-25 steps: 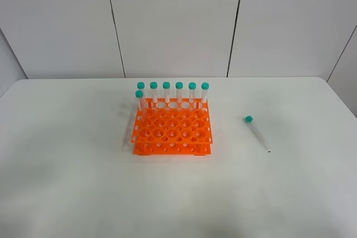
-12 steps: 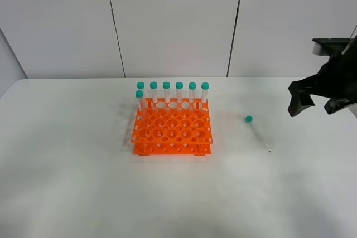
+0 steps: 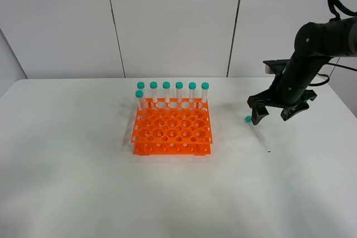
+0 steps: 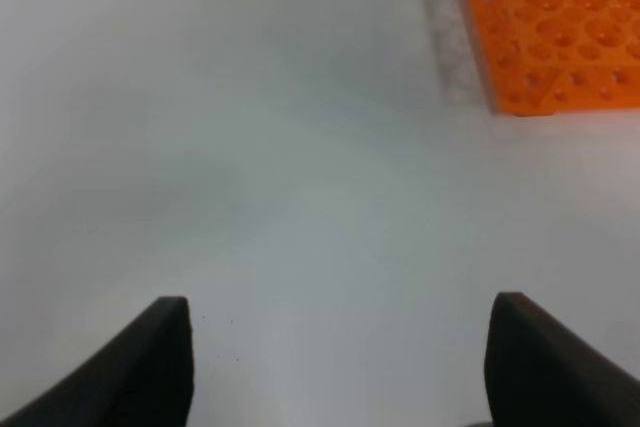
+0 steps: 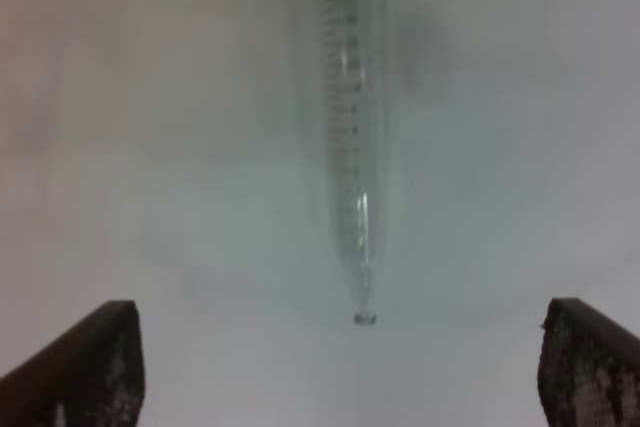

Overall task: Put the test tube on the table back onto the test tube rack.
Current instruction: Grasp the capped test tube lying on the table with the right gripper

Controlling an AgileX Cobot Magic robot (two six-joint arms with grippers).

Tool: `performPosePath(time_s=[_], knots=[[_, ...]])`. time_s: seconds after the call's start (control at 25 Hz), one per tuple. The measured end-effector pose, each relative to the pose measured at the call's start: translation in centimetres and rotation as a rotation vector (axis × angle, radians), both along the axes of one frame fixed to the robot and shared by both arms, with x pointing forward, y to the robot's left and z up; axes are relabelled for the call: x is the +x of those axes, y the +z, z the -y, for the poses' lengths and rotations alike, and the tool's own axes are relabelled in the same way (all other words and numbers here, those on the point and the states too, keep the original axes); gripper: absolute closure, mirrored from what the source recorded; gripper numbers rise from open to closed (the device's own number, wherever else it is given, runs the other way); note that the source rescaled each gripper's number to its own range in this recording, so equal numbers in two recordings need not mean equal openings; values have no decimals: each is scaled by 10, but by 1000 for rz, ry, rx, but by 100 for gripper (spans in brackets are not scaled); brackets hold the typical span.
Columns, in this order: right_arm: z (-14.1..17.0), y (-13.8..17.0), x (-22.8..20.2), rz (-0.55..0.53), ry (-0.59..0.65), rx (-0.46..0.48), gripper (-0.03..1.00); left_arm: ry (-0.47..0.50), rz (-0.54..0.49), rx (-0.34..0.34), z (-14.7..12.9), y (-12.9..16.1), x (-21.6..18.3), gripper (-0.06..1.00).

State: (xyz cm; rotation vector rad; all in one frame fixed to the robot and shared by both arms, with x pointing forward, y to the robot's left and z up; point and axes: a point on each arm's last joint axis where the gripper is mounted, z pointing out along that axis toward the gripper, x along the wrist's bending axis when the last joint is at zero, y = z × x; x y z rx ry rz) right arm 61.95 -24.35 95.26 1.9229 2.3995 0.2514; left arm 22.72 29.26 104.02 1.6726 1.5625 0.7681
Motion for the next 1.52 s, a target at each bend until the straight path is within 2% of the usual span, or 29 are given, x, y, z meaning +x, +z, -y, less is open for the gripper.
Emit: performPosePath(time_s=[0.52,1.24,1.52], knots=[[-1,-67,20,-63,-27,-19,12,0,0,0,0,0,0,21],[-1,-69,23,-32,-22,-28,12,0,0,0,0,0,0,21],[0,-69,23,-33,16,-36,12,0,0,0,0,0,0,21]])
